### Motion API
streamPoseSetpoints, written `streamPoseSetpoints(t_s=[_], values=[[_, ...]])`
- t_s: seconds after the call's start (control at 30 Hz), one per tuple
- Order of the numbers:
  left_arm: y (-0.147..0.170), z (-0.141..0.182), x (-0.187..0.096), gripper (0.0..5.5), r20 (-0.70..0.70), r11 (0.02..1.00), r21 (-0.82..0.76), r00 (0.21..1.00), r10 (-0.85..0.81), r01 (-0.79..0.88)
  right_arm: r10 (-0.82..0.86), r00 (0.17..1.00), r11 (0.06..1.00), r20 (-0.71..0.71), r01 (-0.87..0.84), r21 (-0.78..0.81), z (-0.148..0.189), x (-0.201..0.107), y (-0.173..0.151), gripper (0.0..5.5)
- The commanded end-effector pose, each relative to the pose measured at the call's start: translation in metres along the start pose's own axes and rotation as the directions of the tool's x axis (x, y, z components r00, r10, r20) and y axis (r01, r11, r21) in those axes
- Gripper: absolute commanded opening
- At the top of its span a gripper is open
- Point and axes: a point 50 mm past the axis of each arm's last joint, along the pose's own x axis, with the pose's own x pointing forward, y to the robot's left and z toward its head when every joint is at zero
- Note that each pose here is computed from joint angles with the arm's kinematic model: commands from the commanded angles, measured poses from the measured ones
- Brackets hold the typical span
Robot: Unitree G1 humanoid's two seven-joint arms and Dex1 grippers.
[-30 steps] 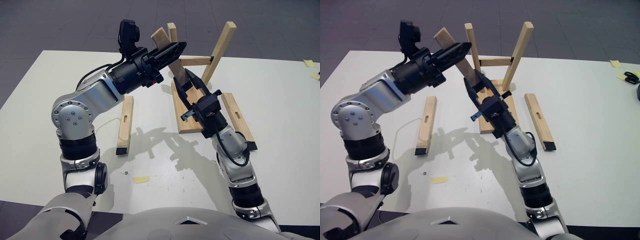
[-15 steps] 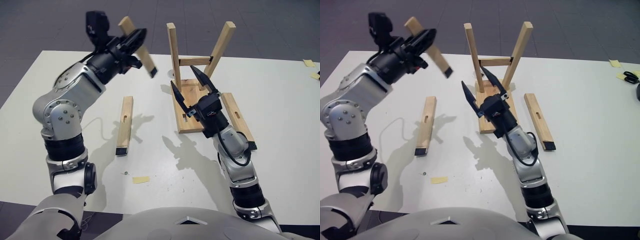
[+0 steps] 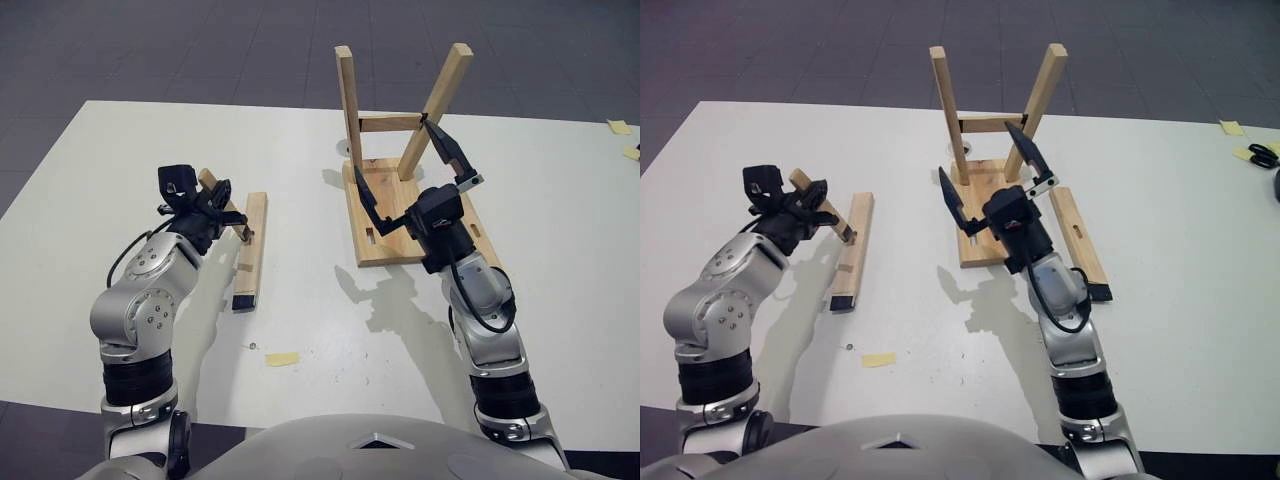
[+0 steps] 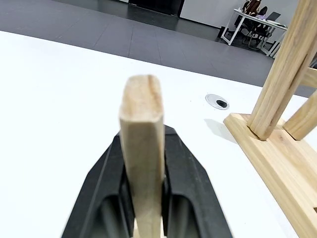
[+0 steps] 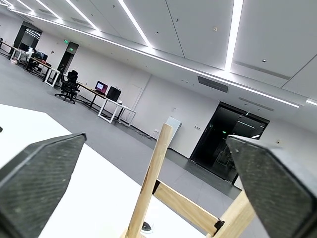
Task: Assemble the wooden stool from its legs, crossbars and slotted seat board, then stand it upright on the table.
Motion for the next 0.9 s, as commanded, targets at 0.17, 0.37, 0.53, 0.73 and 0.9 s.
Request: streamPoseSetpoints(t_s=[0.17,0.37,0.53,0.73,0.9], values=[[-0.003,-0.012,-0.001,0.42,-0.01,0.999,-0.031,1.0,0.015,-0.015,-0.009,1.0,1.0,-0.023,0.009,-0.008,-0.003,-0.001,-0.002,5.4],[0.0,-0.026,-0.004,0.42,-0.047,0.999,0.027,0.999,0.025,-0.024,-0.021,0.999,1.0,-0.027,0.021,-0.009,-0.003,-0.002,-0.001,5.4],[0.006,-0.046,-0.008,0.42,-0.032,0.994,0.112,0.999,0.012,-0.009,-0.019,1.0,1.0,-0.018,0.019,-0.012,-0.001,-0.001,0.0,5.4],[0.017,-0.108,-0.034,0.42,-0.356,0.99,0.115,0.934,-0.041,0.087,-0.02,1.0,1.0,-0.009,0.02,-0.023,0.001,0.001,-0.005,5.4],[0.018,-0.127,-0.044,0.42,-0.488,0.989,0.083,0.87,-0.068,0.124,-0.017,1.0,0.999,-0.007,0.017,-0.03,0.002,0.001,-0.008,5.4]])
